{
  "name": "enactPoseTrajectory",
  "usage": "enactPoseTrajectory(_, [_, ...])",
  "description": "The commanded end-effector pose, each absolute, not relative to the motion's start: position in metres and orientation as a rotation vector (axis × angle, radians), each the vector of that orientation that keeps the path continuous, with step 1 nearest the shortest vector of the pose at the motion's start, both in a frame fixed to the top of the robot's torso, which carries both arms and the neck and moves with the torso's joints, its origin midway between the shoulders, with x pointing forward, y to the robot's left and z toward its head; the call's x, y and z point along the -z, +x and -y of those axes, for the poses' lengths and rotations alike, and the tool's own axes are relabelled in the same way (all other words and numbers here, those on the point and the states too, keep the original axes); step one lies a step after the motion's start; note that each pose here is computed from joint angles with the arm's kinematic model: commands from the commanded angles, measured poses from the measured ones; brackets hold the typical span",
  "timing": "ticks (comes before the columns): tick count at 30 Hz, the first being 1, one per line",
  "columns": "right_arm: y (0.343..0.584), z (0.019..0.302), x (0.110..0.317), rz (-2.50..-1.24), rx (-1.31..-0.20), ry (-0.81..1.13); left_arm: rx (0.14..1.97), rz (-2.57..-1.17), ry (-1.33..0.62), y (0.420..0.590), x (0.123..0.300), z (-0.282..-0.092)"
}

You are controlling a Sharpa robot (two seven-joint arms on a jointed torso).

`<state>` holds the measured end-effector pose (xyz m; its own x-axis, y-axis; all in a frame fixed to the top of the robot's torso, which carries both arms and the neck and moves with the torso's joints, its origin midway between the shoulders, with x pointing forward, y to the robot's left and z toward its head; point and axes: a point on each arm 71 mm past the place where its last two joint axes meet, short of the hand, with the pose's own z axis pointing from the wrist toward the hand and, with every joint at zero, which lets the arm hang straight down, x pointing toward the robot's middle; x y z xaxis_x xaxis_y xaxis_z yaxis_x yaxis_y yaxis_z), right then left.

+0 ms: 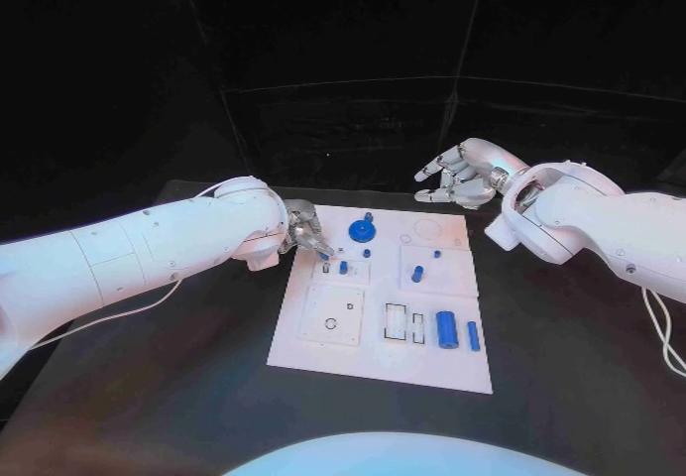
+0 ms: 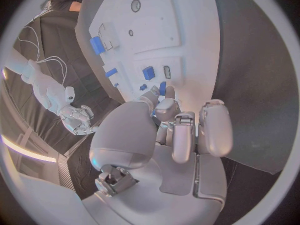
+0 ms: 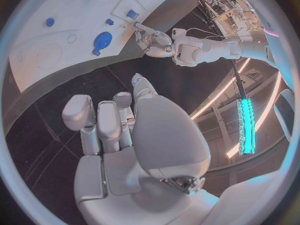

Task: Assemble the parts on the task board

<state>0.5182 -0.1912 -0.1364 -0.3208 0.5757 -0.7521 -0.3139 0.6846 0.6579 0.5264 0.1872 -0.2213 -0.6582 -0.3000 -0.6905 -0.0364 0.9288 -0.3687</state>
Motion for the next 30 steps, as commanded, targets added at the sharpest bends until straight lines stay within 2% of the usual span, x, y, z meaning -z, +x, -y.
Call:
enactPoseTrajectory(1, [0.5179, 0.1892, 0.1353, -1.677, -0.918, 0.211, 0.371, -2.267, -0.194, 0.5261, 0.2209, -0.1855])
enactPoseTrajectory(19, [0.5182, 0.1891, 0.1355, -1.679, -0.919, 0.21, 0.308, -2.316, -0.106, 0.5186, 0.2286, -0.1789])
enactPoseTrajectory(30, [0.5182, 0.188, 0.1356, -1.68, -0.923, 0.207, 0.286, -2.324, -0.096, 0.5188, 0.2301, -0.1813])
